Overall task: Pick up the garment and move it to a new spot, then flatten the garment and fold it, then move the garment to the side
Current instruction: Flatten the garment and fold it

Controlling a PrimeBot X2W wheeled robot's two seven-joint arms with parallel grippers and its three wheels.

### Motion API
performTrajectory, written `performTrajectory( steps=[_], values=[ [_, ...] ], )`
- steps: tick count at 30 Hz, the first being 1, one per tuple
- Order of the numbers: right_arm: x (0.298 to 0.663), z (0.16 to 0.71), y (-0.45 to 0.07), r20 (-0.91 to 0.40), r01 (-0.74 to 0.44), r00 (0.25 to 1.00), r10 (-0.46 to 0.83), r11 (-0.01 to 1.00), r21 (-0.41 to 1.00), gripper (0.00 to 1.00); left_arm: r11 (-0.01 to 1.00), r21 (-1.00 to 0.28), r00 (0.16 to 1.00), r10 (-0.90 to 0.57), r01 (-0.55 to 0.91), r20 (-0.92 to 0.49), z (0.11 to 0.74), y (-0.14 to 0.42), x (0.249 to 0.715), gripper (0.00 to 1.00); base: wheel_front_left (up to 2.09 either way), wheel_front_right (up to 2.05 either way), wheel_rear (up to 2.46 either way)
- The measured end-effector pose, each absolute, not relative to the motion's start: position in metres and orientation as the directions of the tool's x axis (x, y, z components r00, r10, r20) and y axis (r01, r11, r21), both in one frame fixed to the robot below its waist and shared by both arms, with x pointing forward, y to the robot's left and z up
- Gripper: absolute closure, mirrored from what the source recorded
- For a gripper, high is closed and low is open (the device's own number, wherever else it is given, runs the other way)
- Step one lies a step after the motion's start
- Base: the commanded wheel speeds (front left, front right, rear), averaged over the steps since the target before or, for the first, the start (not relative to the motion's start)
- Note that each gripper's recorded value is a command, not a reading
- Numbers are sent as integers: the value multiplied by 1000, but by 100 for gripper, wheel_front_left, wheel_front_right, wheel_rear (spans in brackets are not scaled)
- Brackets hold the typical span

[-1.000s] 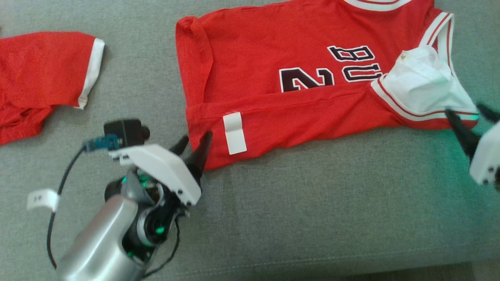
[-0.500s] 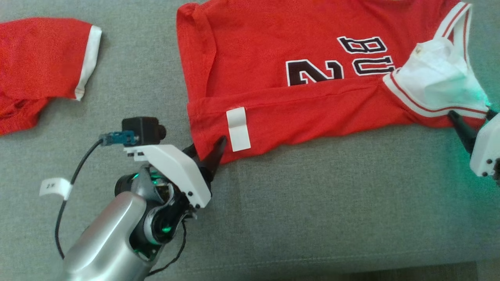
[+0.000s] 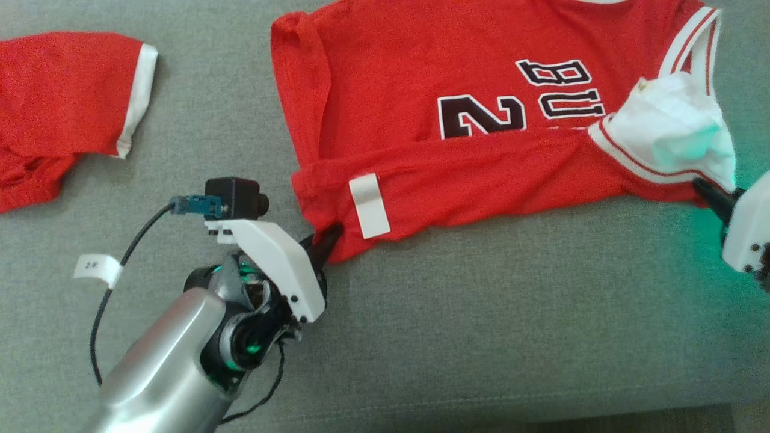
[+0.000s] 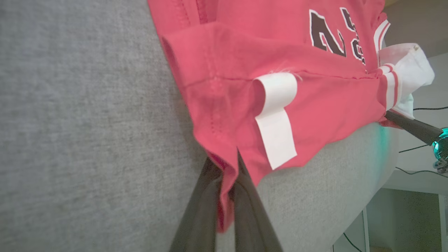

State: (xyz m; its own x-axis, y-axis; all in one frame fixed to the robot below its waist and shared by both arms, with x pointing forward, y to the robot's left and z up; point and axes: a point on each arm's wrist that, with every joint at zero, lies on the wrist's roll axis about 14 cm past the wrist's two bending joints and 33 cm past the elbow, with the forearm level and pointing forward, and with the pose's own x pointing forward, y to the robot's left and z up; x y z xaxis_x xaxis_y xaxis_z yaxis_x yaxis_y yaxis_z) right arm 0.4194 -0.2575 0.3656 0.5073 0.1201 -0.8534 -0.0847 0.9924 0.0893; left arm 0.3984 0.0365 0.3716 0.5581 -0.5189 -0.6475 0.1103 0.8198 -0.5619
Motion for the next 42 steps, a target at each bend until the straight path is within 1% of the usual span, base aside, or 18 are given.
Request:
performTrajectory(
  steps=[6,8,11,14,17,18,19,20,22,26,28,29,32,34,36,38,40,42],
  values=[
    [411,397,-273,-869,-115,479,123,990,77,100,832,-519,539,-534,196,-652,390,49,384,100,0,0,0],
    [400,406,-280,-882,-129,454,127,989,76,100,825,-521,533,-548,217,-645,400,50,374,100,0,0,0],
    [368,402,-289,-926,-132,356,127,988,85,100,807,-550,495,-575,215,-651,406,47,349,100,0,0,0],
    [336,390,-289,-955,-130,259,148,985,117,100,803,-569,461,-579,178,-672,401,47,328,100,0,0,0],
    [323,382,-287,-962,-132,227,155,983,127,100,807,-575,426,-570,134,-702,390,47,313,100,0,0,0],
    [322,380,-287,-963,-134,224,151,983,123,85,811,-572,425,-564,123,-708,387,48,312,78,0,0,0],
    [323,379,-286,-962,-140,228,149,983,119,52,814,-569,429,-557,114,-711,384,50,312,34,0,0,0],
    [326,380,-286,-960,-148,241,145,983,111,0,818,-565,432,-550,108,-714,381,51,313,0,0,0,0],
    [330,381,-286,-953,-156,272,136,983,96,0,829,-548,448,-533,108,-718,378,54,315,0,0,0,0],
    [337,389,-287,-936,-152,324,135,984,89,0,824,-556,485,-531,106,-695,383,51,321,0,0,0,0],
    [345,398,-291,-919,-147,372,129,986,79,0,836,-540,513,-507,97,-693,386,58,328,0,0,0,0],
    [345,398,-291,-919,-147,372,129,986,79,0,836,-540,513,-507,97,-693,386,58,328,0,0,0,0],
    [365,418,-293,-873,-138,468,135,987,79,0,868,-487,569,-448,95,-689,391,77,343,0,0,0,0],
    [391,433,-297,-827,-135,548,126,989,61,0,884,-456,607,-421,107,-675,396,84,360,0,0,0,0],
    [429,451,-297,-764,-144,635,110,989,23,0,889,-436,649,-416,142,-637,407,81,388,0,0,0,0],
    [468,466,-295,-706,-154,700,102,988,-9,0,874,-455,684,-437,170,-584,422,69,422,0,0,0,0],
    [501,474,-290,-670,-164,735,101,986,-31,0,866,-456,698,-455,203,-553,430,54,449,0,0,0,0],
    [529,469,-282,-665,-179,739,104,983,-45,0,874,-432,700,-452,223,-553,426,48,469,0,0,0,0]
  ],
)
